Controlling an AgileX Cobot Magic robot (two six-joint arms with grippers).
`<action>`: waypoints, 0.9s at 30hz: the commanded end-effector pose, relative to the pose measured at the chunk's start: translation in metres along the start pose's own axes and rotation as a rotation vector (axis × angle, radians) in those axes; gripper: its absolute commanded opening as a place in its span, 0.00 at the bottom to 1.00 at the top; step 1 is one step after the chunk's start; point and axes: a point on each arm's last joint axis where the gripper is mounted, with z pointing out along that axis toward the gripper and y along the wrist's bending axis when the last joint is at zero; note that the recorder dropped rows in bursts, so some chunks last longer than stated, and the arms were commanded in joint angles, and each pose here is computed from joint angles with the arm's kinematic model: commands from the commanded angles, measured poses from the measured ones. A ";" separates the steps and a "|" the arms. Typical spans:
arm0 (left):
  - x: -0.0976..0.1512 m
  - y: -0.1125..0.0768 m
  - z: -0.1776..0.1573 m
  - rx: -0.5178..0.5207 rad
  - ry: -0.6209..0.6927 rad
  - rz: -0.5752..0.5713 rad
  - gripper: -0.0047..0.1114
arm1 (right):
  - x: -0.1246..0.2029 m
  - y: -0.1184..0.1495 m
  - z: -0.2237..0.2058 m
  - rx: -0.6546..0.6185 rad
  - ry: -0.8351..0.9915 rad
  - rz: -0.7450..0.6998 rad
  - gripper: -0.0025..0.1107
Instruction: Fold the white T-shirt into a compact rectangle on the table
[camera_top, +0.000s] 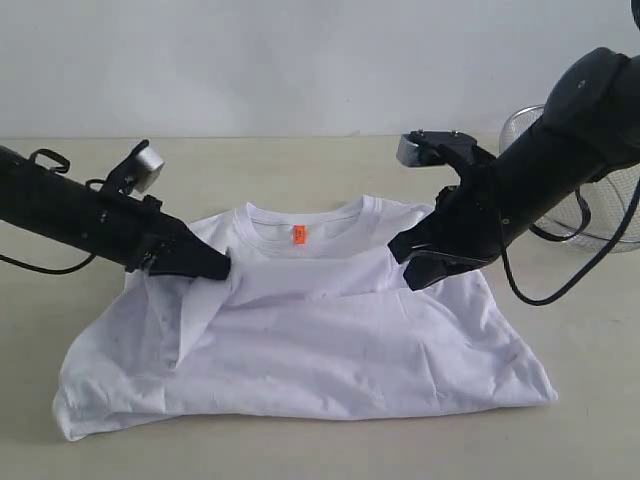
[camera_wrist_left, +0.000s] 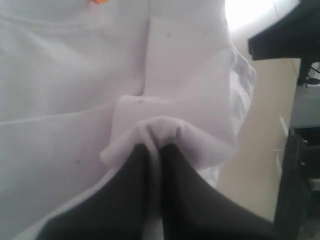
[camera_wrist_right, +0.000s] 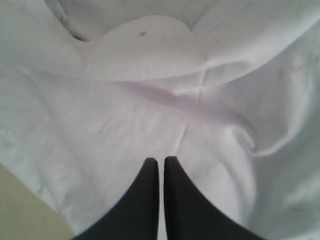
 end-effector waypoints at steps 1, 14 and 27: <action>-0.008 -0.028 -0.010 0.070 0.020 0.090 0.08 | -0.001 -0.001 -0.001 0.016 -0.019 0.000 0.02; 0.006 -0.056 0.013 -0.098 0.351 0.168 0.08 | -0.007 0.002 -0.014 0.045 -0.090 -0.012 0.02; -0.039 -0.061 -0.004 -0.362 0.102 0.269 0.08 | -0.008 0.003 -0.017 0.048 -0.099 -0.018 0.02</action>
